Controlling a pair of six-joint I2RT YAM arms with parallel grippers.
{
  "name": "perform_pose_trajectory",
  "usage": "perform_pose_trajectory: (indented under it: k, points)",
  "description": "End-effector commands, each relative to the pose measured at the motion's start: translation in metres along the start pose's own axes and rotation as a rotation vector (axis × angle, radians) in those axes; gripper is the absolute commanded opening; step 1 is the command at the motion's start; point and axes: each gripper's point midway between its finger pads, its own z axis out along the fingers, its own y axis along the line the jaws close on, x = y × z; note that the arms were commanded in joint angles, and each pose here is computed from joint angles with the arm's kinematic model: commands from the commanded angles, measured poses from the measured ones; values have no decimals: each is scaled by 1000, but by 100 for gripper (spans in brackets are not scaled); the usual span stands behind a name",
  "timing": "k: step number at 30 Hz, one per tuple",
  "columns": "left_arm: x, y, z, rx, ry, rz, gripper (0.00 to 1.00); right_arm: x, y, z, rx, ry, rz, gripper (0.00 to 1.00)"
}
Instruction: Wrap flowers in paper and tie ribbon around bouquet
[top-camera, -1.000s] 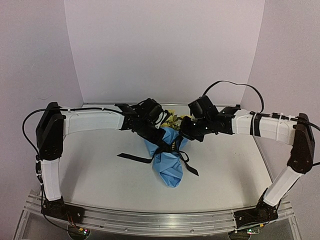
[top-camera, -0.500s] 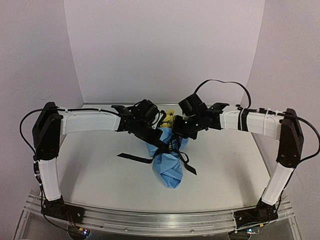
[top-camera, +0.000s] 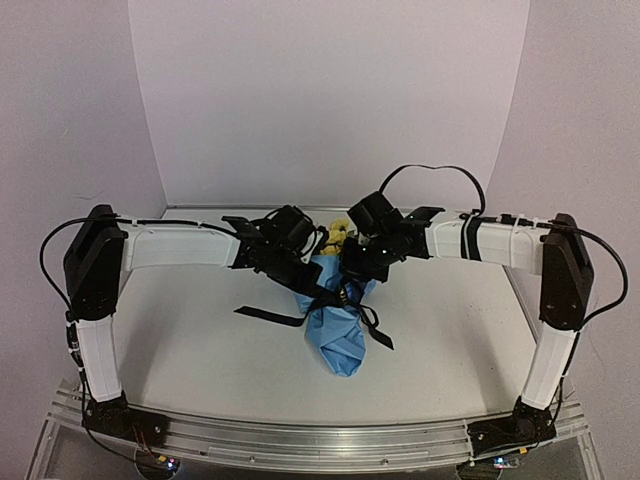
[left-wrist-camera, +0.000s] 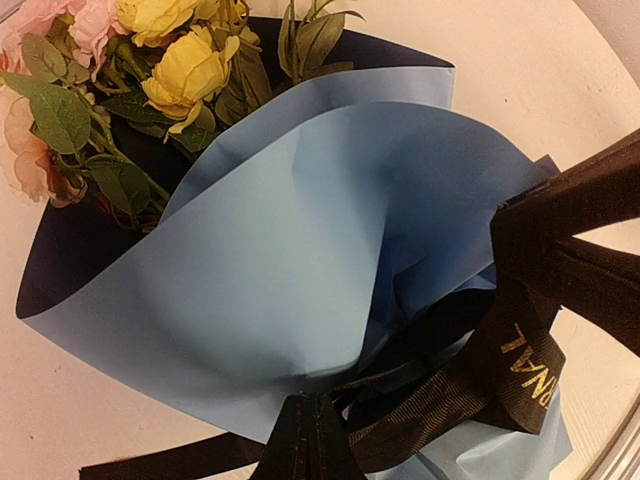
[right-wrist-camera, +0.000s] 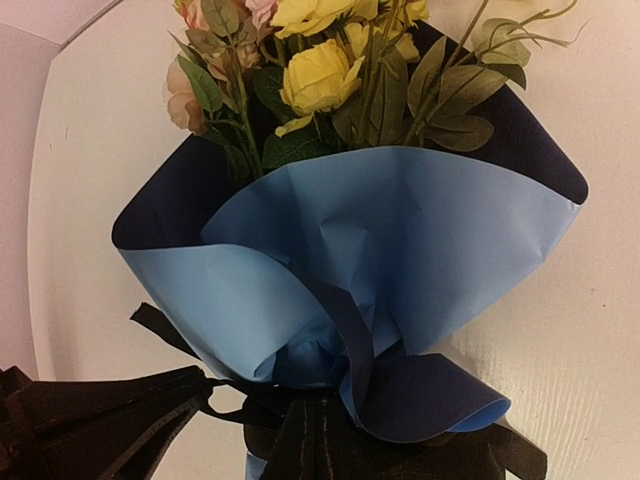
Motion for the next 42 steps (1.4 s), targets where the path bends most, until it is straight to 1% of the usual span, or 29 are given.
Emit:
perform_pose_trajectory:
  k: [1,4,10,14,16,20,26,29,34,42]
  points:
    - [-24,-5,-21,32,-85,-20,0,-9,5,-17,-3,-36,-29,10]
    - [-25,-6,-20,35,-86,-20,0,-10,5,-25,-8,-42,-38,21]
    - [-25,-7,-19,41,-83,-19,0,-10,2,-40,-18,-56,-41,35]
    - [-25,-6,-19,37,-83,-16,0,-9,-18,-57,11,-86,-35,43]
    - [-25,-6,-19,37,-81,-15,0,-4,-36,-64,31,-89,-20,47]
    - [-25,-7,-19,42,-81,-15,0,17,-70,-67,57,-73,17,47]
    - [-27,-8,-18,44,-83,-18,0,60,-95,-53,-20,-21,140,39]
    - [-28,-8,-19,44,-84,-17,0,73,-95,-40,-72,10,187,38]
    - [-28,-8,-20,43,-83,-14,0,77,-79,-20,-161,38,228,38]
    - [-27,-7,-21,39,-80,-12,0,85,-77,7,-159,86,263,37]
